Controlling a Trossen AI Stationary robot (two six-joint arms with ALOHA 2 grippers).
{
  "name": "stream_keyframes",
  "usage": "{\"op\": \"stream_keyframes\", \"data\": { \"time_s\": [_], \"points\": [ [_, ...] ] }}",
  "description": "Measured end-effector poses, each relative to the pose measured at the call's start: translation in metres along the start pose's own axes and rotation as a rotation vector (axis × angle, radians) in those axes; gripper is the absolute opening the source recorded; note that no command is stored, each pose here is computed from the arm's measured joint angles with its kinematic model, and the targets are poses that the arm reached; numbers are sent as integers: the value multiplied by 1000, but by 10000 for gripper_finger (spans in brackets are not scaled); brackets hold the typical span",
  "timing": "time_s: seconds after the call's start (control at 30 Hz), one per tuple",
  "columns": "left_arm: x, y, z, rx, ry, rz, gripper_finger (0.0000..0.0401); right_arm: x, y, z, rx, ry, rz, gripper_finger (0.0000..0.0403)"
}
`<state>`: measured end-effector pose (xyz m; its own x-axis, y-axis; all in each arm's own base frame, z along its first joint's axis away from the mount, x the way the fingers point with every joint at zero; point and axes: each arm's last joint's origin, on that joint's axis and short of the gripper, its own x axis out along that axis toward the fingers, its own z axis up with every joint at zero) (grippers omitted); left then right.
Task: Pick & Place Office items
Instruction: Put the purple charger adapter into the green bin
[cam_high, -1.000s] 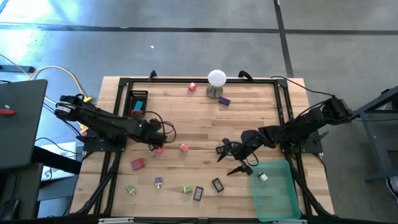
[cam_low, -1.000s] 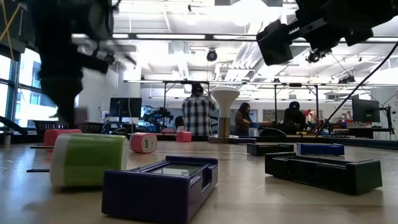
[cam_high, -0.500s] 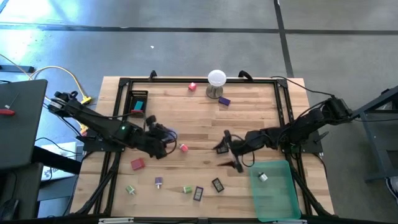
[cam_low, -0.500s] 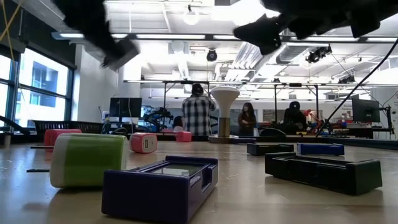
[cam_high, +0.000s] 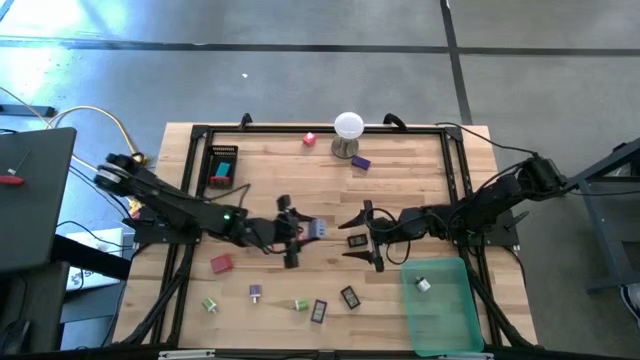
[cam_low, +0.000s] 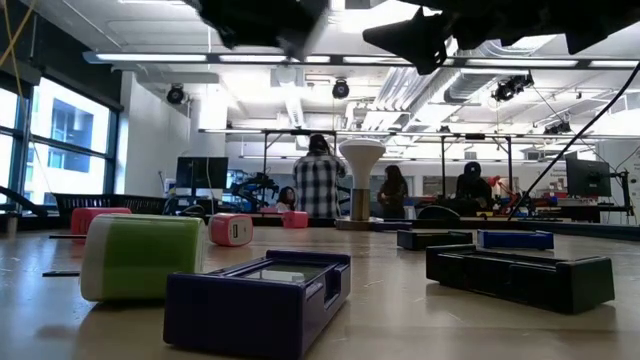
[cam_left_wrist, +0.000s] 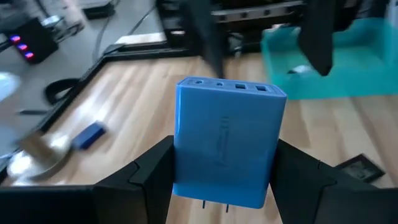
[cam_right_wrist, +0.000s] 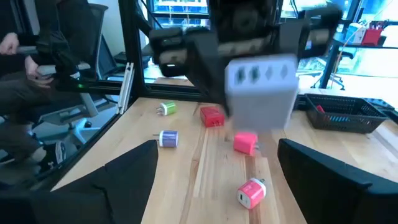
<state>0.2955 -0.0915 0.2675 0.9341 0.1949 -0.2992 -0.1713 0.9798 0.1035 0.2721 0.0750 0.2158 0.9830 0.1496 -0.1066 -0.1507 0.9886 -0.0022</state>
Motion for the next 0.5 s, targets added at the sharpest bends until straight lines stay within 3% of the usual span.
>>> {"op": "stream_keyframes", "data": {
  "time_s": [0.2,0.37,0.5],
  "points": [
    [35,-9,-15,18,-52,-17,201,0,0,1,-48,-7,-13,320],
    [43,-5,-15,1,-88,-16,201,0,-2,3,-107,-26,-64,320],
    [45,-1,-10,-14,-135,-77,201,0,-2,4,-162,-38,-78,320]
  ]
}}
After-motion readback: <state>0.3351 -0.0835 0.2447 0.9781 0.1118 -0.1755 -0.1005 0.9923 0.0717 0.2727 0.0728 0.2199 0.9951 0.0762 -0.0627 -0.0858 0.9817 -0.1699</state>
